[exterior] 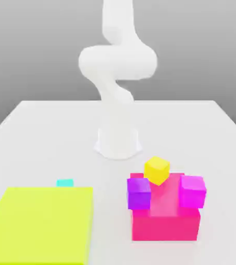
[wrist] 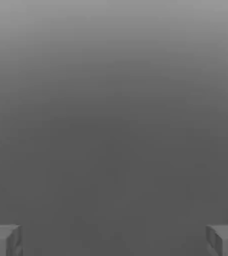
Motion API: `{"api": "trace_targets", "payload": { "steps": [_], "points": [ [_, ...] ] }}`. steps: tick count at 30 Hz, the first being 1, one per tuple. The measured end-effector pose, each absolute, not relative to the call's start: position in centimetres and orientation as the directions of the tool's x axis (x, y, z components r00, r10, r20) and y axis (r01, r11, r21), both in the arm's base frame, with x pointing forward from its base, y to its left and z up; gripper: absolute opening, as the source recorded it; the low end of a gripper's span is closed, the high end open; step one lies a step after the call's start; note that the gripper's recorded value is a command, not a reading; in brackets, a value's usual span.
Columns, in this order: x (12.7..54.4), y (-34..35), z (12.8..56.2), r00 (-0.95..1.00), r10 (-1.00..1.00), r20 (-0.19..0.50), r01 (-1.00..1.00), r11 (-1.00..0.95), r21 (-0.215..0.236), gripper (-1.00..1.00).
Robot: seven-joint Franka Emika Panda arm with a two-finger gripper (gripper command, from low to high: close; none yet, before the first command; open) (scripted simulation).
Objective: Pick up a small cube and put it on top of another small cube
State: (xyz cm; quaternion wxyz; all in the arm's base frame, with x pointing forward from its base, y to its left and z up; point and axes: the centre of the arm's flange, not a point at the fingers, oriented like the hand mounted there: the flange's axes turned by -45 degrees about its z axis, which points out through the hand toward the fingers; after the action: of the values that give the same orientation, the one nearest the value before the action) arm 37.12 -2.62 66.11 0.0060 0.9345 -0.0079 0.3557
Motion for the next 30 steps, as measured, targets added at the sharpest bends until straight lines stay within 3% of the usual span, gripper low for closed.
{"api": "trace_targets", "payload": {
  "steps": [4,9,14,18,21,30],
  "points": [
    [39.9,-7.1,56.2,0.833,-0.001,0.553,-0.023,-0.999,0.033,0.00],
    [39.5,-11.5,43.7,0.919,0.016,0.395,-0.005,-0.999,0.053,0.00],
    [34.8,-14.4,31.0,0.978,0.039,0.206,0.031,-0.999,0.044,0.00],
    [28.6,-15.7,21.0,0.997,0.066,0.041,0.065,-0.998,0.007,0.00],
    [27.5,-16.0,18.6,0.997,0.075,0.013,0.075,-0.997,-0.001,0.00],
    [27.6,-16.5,15.6,0.997,0.076,0.016,0.076,-0.997,0.001,0.00]
  ]
}}
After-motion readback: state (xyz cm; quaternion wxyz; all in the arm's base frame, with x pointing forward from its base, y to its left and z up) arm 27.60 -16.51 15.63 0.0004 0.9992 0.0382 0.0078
